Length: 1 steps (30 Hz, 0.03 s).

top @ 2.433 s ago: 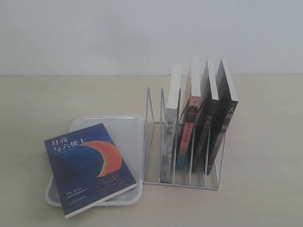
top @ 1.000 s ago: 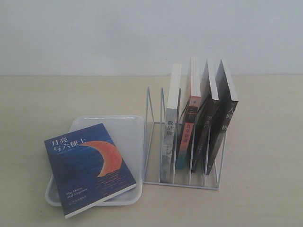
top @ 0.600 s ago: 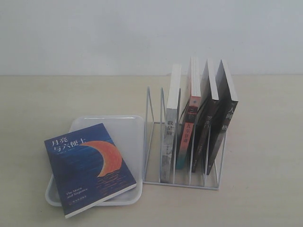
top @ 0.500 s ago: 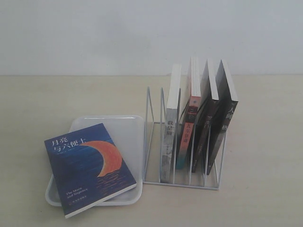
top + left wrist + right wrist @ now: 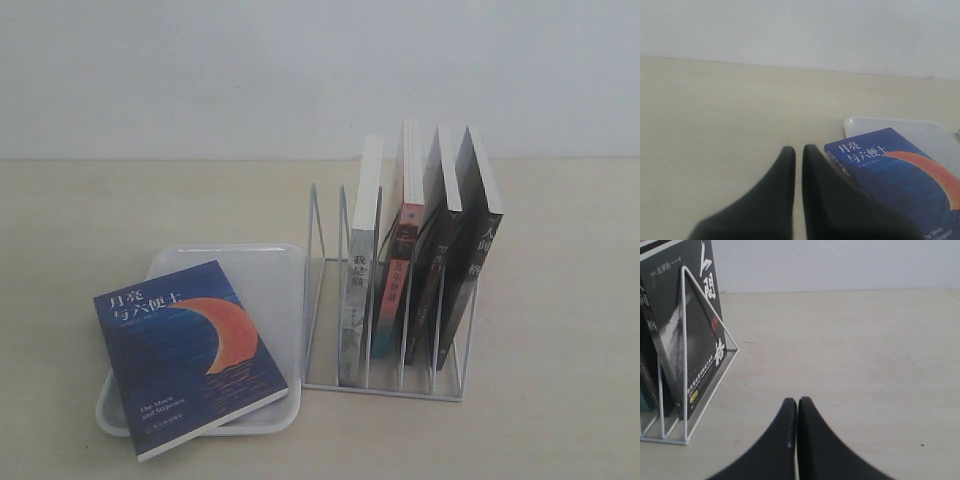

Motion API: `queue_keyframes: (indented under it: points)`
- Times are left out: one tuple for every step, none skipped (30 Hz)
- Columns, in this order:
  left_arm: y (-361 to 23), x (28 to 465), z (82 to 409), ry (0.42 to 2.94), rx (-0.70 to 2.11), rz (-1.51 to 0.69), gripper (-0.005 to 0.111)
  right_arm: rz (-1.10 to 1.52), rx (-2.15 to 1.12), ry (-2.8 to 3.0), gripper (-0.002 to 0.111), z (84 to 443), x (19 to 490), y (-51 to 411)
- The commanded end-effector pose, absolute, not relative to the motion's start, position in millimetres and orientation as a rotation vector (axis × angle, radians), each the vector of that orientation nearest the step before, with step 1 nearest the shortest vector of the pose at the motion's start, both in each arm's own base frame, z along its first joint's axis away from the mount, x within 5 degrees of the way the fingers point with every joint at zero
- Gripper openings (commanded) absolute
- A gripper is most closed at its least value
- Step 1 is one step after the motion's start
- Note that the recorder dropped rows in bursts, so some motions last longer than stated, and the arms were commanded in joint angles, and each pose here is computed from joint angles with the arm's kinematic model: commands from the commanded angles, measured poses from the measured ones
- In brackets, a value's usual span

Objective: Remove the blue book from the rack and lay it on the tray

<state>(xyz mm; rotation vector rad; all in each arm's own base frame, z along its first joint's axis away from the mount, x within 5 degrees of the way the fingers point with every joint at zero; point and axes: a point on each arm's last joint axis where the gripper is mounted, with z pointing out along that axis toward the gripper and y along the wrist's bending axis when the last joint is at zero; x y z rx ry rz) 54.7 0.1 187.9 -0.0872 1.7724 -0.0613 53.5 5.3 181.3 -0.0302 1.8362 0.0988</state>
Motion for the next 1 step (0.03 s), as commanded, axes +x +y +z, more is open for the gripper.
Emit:
queue_keyframes:
  points:
    - [-0.1, 54.5, 186.7, 1.775, -0.094, -0.067, 0.005, 0.093, -0.024, 1.815, 0.000, 183.3, 53.6, 4.8]
